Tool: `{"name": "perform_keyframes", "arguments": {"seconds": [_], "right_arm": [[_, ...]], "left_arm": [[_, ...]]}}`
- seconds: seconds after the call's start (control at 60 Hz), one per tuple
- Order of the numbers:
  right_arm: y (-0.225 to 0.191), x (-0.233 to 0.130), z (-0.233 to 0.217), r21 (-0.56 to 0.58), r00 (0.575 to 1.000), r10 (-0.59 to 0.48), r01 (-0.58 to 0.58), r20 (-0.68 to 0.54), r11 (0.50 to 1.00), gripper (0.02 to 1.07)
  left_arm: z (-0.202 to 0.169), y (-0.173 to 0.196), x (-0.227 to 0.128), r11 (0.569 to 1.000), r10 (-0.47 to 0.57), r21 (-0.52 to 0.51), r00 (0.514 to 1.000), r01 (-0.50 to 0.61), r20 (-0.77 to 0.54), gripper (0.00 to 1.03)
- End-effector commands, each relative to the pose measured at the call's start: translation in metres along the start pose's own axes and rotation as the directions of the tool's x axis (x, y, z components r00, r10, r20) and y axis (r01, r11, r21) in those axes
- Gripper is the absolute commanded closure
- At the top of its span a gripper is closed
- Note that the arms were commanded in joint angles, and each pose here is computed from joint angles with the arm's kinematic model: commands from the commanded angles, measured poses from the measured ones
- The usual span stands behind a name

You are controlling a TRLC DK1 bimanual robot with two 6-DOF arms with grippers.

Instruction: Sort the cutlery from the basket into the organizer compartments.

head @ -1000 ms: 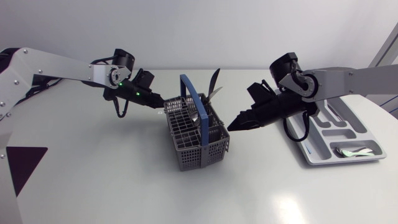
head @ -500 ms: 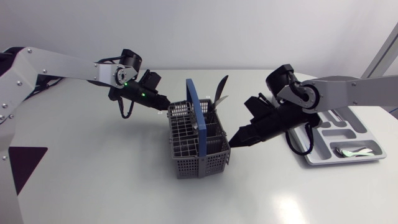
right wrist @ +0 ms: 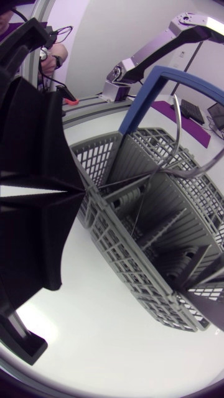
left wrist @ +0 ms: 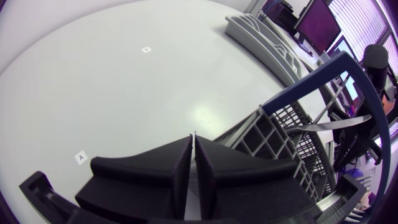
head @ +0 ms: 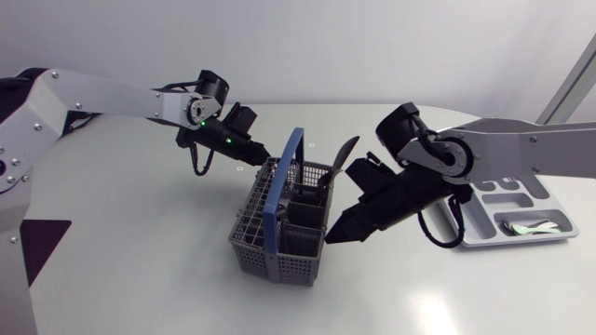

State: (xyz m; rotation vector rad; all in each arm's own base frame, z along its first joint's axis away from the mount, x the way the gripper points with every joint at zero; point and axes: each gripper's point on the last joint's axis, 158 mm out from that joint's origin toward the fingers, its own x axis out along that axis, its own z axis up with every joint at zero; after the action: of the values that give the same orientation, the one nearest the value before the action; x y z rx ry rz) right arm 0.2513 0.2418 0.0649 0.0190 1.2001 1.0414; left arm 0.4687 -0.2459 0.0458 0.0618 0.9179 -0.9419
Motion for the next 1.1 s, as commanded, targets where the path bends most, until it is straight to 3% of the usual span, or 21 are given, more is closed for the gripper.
{"name": "perform_keyframes", "arguments": {"seconds": [0.0, 0.233, 0.5, 0.733, 1.083], "right_arm": [[-0.008, -0.013, 0.001, -0.004, 0.999, -0.019, 0.019, 0.041, 1.0, 1.02], [-0.056, -0.048, 0.009, 0.065, 0.985, -0.103, 0.095, 0.141, 0.993, 1.02], [-0.11, -0.059, 0.044, 0.158, 0.962, -0.162, 0.128, 0.221, 0.979, 1.02], [-0.131, -0.051, 0.079, 0.193, 0.956, -0.164, 0.118, 0.242, 0.974, 1.01], [-0.159, -0.035, 0.11, 0.234, 0.955, -0.161, 0.102, 0.248, 0.967, 1.01]], "left_arm": [[0.009, 0.0, -0.007, 1.0, -0.013, -0.026, 1.0, 0.013, 0.012, 0.95], [-0.002, 0.008, -0.074, 0.998, 0.053, 0.014, 0.997, -0.054, 0.049, 0.95], [-0.048, -0.039, -0.132, 0.981, 0.088, 0.17, 0.994, -0.099, 0.069, 0.95], [-0.099, -0.084, -0.143, 0.945, 0.079, 0.317, 0.997, -0.081, 0.018, 0.95], [-0.164, -0.152, -0.13, 0.892, -0.036, 0.445, 0.993, 0.083, -0.112, 0.95]]}}
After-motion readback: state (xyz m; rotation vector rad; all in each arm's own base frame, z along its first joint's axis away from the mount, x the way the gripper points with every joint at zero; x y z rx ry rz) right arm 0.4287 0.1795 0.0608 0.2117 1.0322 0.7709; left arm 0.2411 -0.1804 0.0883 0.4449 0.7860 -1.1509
